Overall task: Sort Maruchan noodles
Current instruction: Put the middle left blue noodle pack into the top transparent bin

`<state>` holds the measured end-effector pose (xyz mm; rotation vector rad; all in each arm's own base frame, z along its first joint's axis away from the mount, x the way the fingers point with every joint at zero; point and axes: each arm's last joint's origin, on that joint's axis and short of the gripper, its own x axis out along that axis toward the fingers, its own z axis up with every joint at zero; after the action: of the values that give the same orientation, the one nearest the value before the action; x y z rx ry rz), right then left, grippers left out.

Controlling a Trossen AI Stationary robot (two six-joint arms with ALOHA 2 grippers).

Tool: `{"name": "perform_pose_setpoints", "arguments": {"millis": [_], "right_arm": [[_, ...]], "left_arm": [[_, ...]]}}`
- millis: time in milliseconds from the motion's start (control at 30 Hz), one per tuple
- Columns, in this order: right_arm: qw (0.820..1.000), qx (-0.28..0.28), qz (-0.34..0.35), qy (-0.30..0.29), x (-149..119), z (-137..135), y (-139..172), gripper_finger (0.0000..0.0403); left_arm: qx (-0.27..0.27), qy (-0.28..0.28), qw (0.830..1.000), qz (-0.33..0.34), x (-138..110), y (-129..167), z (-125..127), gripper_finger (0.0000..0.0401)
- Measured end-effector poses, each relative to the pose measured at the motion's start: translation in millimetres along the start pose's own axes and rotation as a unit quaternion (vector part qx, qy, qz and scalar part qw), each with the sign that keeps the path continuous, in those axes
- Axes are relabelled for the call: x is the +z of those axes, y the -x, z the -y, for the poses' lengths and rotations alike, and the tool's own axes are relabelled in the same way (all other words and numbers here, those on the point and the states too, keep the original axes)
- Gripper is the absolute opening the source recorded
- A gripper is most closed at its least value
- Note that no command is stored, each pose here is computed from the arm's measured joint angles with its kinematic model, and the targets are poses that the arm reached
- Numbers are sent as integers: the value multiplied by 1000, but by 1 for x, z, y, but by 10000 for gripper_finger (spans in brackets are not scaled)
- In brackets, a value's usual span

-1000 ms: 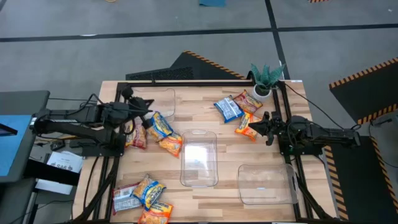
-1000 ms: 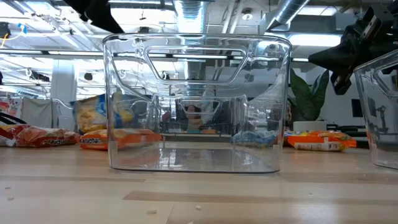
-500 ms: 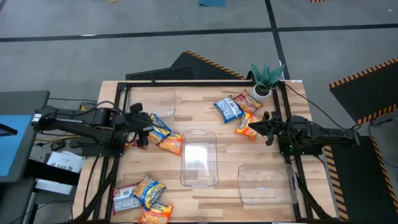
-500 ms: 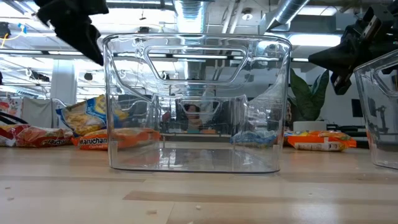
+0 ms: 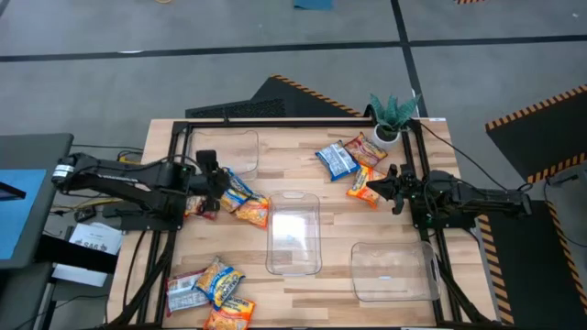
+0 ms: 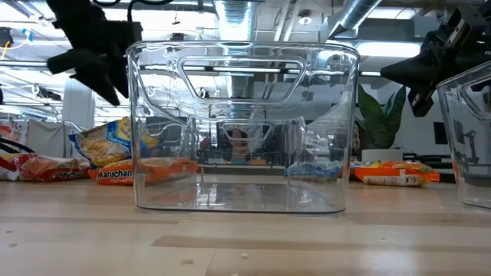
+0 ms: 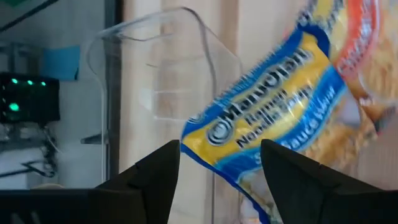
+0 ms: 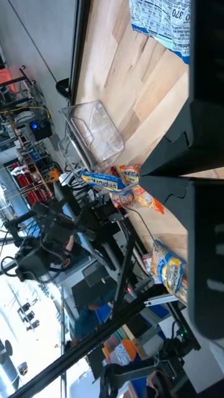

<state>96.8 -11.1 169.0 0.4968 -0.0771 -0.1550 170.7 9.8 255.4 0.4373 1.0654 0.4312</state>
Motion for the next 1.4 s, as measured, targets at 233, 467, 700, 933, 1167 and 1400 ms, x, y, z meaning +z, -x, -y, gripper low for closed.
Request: {"name": "perform_pose_setpoints", "arguments": {"millis": [233,467,700,933,1167,1400], "right_arm": [[1000,0,0,0,0,0,0,33],[1000,0,0,0,0,0,0,33],[1000,0,0,0,0,0,0,33],[1000,0,0,0,0,0,0,33],[1000,0,0,0,0,0,0,33],[1000,0,0,0,0,0,0,33]], "left_arm": [[-55,96,994,-11,-9,-11,-28,216],[-108,193,975,-7,-19,-26,-61,216],[-169,271,948,5,-29,-31,-82,216],[-188,278,941,-41,-31,-53,-83,216],[-190,272,940,-76,-29,-71,-81,216],[-195,278,936,-89,-30,-74,-80,199]]}}
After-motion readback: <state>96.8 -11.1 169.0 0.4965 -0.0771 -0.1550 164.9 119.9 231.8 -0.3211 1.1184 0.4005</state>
